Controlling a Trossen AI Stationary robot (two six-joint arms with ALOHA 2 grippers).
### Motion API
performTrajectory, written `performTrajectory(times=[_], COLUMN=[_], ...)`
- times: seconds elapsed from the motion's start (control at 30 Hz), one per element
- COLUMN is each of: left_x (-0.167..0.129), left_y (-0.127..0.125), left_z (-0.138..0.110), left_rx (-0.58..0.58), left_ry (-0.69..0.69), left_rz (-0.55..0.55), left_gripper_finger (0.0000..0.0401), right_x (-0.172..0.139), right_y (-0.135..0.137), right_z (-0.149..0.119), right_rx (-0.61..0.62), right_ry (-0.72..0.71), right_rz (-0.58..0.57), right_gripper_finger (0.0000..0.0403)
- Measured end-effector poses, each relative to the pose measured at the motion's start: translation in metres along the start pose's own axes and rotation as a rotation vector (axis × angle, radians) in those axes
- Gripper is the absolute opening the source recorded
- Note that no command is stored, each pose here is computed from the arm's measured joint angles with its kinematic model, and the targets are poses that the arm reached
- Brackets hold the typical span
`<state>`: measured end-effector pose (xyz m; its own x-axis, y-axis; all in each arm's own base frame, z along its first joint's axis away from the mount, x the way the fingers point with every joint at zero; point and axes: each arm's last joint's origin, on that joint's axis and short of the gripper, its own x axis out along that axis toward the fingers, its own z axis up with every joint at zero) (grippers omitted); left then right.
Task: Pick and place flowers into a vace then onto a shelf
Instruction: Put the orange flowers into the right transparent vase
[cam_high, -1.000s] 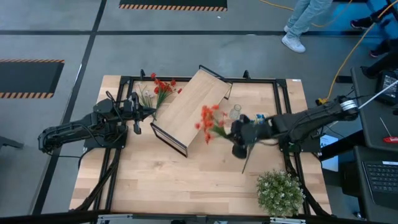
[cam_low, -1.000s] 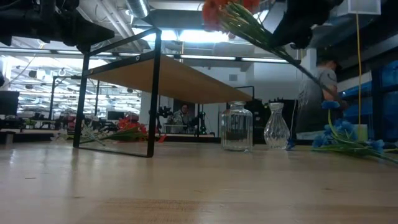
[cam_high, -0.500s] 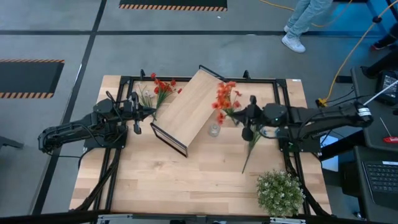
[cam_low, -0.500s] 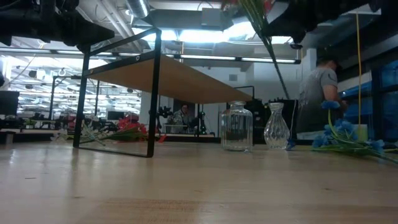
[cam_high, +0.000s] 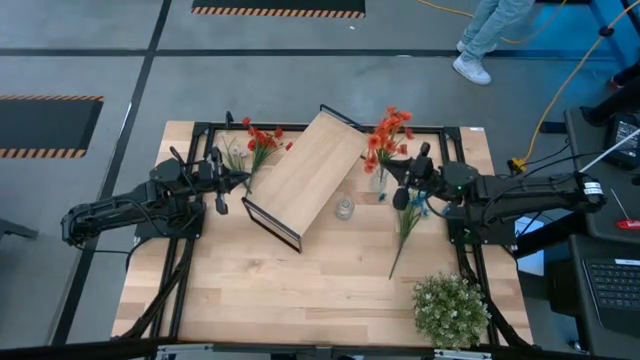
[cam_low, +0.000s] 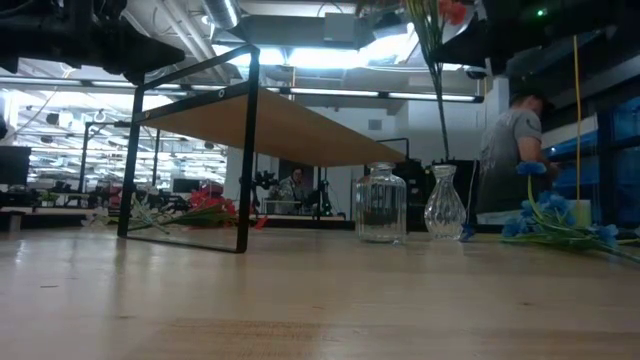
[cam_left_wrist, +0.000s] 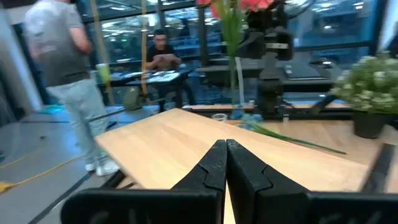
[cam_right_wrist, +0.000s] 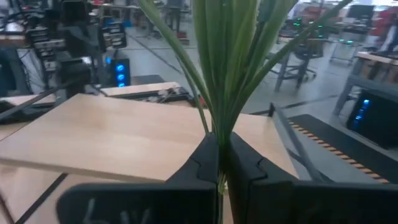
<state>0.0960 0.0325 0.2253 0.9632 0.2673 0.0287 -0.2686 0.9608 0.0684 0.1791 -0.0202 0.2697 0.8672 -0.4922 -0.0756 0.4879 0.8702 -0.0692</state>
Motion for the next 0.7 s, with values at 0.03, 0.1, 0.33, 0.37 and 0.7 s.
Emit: performTrajectory(times=[0.03, 0.1, 0.33, 0.37, 0.7], left_x=[0.000, 0.000, 0.000, 0.000, 0.000], left_y=[0.001, 0.002, 0.002, 0.002, 0.002], left_z=[0.000, 0.000, -0.001, -0.001, -0.001], left_rx=[0.000, 0.000, 0.000, 0.000, 0.025], left_ry=[0.001, 0.004, 0.012, 0.012, 0.014], left_rz=[0.020, 0.065, 0.084, 0.083, 0.085], left_gripper_finger=[0.0003, 0.0003, 0.0003, 0.0003, 0.0004], right_x=[0.000, 0.000, 0.000, 0.000, 0.011], right_y=[0.000, -0.001, -0.003, -0.003, 0.000], right_z=[0.000, 0.000, 0.000, 0.001, -0.016], right_rx=[0.001, 0.001, -0.002, -0.001, 0.016], right_ry=[-0.001, -0.002, -0.001, -0.003, -0.003], right_rz=[-0.012, -0.026, -0.094, -0.096, -0.243], right_gripper_finger=[0.0007, 0.0007, 0.0008, 0.0008, 0.0008])
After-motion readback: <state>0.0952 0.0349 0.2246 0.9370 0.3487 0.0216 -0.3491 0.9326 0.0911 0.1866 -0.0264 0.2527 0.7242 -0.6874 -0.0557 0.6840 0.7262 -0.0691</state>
